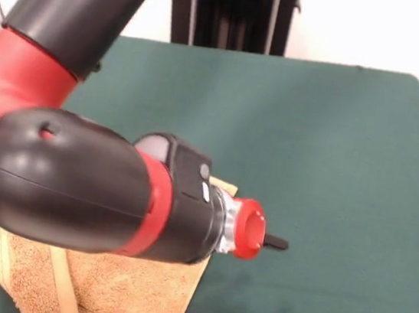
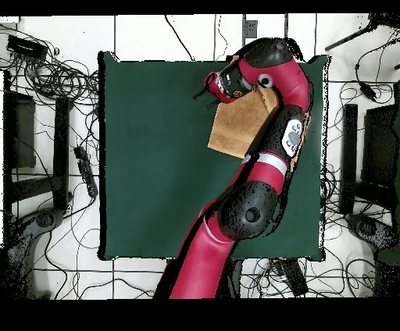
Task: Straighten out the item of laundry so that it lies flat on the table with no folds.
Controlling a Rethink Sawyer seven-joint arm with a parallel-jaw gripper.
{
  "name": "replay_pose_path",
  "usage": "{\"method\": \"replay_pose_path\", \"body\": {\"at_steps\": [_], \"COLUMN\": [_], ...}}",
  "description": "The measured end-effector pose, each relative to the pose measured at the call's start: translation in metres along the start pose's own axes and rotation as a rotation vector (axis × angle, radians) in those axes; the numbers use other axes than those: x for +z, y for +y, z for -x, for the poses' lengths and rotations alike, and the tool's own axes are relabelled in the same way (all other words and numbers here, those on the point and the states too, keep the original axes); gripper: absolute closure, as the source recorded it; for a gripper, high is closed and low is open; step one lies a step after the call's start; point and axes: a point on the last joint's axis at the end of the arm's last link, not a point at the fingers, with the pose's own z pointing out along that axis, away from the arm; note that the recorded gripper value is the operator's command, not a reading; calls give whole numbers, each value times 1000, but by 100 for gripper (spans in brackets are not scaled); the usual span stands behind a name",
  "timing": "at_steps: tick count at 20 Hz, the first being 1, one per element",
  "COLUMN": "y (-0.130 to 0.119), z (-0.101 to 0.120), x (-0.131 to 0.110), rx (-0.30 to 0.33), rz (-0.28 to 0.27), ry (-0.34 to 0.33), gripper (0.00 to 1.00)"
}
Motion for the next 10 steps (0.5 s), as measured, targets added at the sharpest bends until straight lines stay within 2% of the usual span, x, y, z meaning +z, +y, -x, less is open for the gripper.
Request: {"method": "replay_pose_path", "body": {"at_steps": [3,5,8,10], "y": [-13,-32,-31,-39], "z": [6,12,10,7], "x": [14,24,16,9], "rx": [14,30,25,39], "rz": [-69,-137,-169,-231], "ry": [-19,-38,-47,-51], "gripper": [0,0,0,0]}}
